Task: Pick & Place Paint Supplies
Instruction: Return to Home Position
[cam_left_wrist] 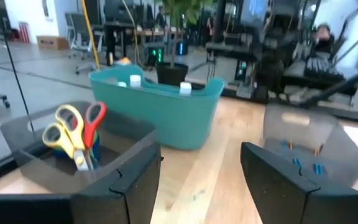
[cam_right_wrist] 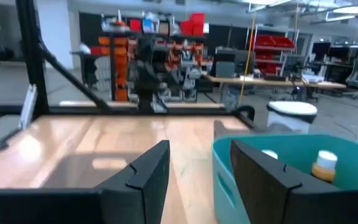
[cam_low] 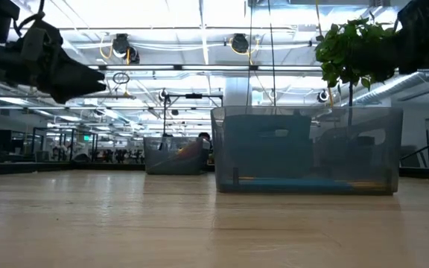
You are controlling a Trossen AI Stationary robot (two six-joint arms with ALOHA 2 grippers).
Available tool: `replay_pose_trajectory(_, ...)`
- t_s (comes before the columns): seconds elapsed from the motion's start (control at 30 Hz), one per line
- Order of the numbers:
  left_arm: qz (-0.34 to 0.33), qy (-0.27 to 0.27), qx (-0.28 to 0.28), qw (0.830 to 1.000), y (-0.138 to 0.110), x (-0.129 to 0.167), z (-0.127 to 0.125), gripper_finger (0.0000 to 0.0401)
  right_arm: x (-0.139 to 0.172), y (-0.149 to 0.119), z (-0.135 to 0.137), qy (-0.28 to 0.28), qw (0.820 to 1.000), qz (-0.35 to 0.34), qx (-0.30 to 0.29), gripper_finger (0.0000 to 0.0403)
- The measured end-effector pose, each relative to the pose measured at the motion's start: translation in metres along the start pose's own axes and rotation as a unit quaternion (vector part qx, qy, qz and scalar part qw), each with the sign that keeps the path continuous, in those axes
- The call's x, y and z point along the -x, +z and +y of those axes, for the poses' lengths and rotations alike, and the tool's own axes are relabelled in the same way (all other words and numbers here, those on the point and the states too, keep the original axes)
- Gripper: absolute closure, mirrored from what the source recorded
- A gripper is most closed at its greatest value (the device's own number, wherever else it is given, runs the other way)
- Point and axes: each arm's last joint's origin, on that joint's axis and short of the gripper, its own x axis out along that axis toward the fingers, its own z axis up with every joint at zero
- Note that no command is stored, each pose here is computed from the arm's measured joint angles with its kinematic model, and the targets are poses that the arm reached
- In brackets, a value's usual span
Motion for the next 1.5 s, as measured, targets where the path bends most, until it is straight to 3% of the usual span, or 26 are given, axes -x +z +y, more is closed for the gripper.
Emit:
replay_pose_trajectory(0.2, -0.019, -0.002, 0.02, 1.0, 0.004, 0.0, 0.0, 0.0171, -0.004, -0.02, 0.002, 0.002, 1.0, 0.008, -0.006, 0.0243)
replay_pose_trajectory(0.47, -0.018, -0.002, 0.009, 1.0, 0.004, 0.0, 0.0, 0.0171, -0.004, -0.021, 0.003, 0.001, 1.0, -0.008, -0.022, 0.0243)
replay_pose_trajectory(0.67, -0.019, -0.002, 0.009, 1.0, 0.004, 0.0, 0.0, 0.0171, -0.004, -0.022, 0.003, 0.001, 0.997, -0.001, -0.078, 0.0243)
replay_pose_trajectory(1.5, -0.019, -0.002, 0.008, 1.0, 0.004, 0.0, 0.0, 0.0171, -0.004, -0.022, 0.003, 0.001, 0.997, -0.002, -0.08, 0.0243)
